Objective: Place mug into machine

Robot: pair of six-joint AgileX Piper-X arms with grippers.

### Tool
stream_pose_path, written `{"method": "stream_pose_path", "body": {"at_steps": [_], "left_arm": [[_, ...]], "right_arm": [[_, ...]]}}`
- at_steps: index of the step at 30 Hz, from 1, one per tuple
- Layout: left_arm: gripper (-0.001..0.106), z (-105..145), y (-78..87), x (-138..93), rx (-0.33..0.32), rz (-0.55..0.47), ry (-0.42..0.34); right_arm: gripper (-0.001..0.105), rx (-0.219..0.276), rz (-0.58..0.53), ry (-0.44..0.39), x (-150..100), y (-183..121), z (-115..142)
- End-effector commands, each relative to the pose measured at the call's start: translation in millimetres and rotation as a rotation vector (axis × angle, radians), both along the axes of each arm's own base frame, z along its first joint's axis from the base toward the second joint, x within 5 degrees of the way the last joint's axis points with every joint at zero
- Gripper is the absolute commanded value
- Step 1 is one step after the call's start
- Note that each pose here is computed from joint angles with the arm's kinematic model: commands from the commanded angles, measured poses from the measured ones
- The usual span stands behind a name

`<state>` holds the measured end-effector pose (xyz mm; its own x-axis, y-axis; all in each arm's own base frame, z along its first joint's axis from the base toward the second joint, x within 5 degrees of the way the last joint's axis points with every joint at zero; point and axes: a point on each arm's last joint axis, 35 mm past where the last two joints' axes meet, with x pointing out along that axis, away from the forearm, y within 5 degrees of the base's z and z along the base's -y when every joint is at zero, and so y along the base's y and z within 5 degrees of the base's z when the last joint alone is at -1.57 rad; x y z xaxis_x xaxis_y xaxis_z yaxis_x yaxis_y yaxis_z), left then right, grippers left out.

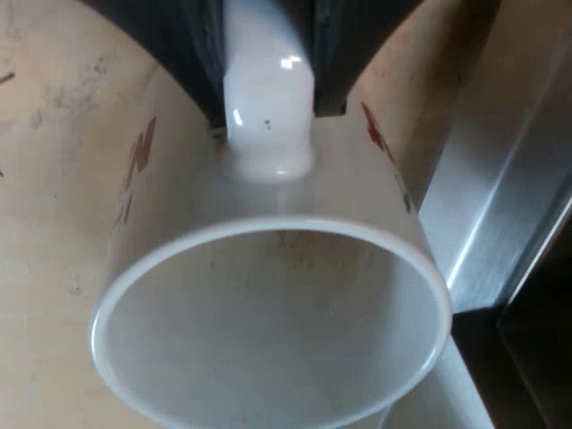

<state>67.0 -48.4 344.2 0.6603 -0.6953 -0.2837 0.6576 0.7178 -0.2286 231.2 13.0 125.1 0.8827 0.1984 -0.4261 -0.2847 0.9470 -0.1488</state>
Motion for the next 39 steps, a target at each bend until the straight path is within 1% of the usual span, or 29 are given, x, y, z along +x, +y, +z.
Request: {"method": "stream_pose_path", "body": {"at_steps": [1,4,6,9,13,18,20,22,26,27,28,29,33,34,35,36,37,39], "left_arm": [[0.079,2.7,-0.1,-0.6,-0.009,-0.002,-0.003],[0.079,2.7,-0.1,-0.6,-0.009,-0.002,-0.003],[0.079,2.7,-0.1,-0.6,-0.009,-0.002,-0.003],[0.079,2.7,-0.1,-0.6,-0.009,-0.002,-0.003],[0.079,2.7,-0.1,-0.6,-0.009,-0.002,-0.003],[0.079,2.7,-0.1,-0.6,-0.009,-0.002,-0.003],[0.079,2.7,-0.1,-0.6,-0.009,-0.002,-0.003],[0.079,2.7,-0.1,-0.6,-0.009,-0.002,-0.003],[0.079,2.7,-0.1,-0.6,-0.009,-0.002,-0.003],[0.079,2.7,-0.1,-0.6,-0.009,-0.002,-0.003],[0.079,2.7,-0.1,-0.6,-0.009,-0.002,-0.003],[0.079,2.7,-0.1,-0.6,-0.009,-0.002,-0.003],[0.079,2.7,-0.1,-0.6,-0.009,-0.002,-0.003],[0.079,2.7,-0.1,-0.6,-0.009,-0.002,-0.003],[0.079,2.3,-0.1,-0.7,-0.007,-0.002,0.000],[0.079,2.0,0.0,-0.7,-0.006,-0.002,0.003],[0.079,1.8,0.0,-0.8,-0.005,-0.002,0.005],[0.079,0.8,-0.2,-0.6,-0.003,-0.002,0.007]], "right_arm": [[0.000,0.009,0.017,-0.081,-6.0,0.3,15.3],[0.000,0.010,0.017,-0.103,-14.7,0.1,22.6],[0.000,0.009,0.017,-0.086,-19.5,-0.1,26.4],[0.000,0.008,0.017,-0.038,-27.3,-0.3,30.6],[0.000,0.009,0.017,-0.047,-37.8,-0.6,44.5],[0.000,0.010,0.024,-0.097,-51.1,-0.8,63.1],[0.000,0.012,0.029,-0.093,-59.0,-0.8,68.1],[0.000,0.014,0.034,-0.092,-61.0,-0.7,70.2],[0.000,0.025,0.060,-0.069,-73.7,-0.1,77.2],[0.000,0.022,0.063,-0.072,-75.6,-0.1,79.0],[0.000,0.000,0.083,-0.064,-81.4,0.0,84.0],[0.000,-0.010,0.088,-0.053,-88.1,-0.2,93.7],[0.000,-0.008,0.091,-0.039,-93.3,-0.2,101.7],[0.000,-0.008,0.091,-0.034,-96.1,-0.3,108.3],[0.000,-0.003,0.104,-0.035,-100.7,0.1,120.5],[0.000,-0.001,0.107,-0.040,-101.2,0.2,122.7],[0.000,0.011,0.134,-0.047,-103.4,1.1,129.3],[0.000,0.015,0.166,-0.054,-105.5,2.1,136.7]]}}
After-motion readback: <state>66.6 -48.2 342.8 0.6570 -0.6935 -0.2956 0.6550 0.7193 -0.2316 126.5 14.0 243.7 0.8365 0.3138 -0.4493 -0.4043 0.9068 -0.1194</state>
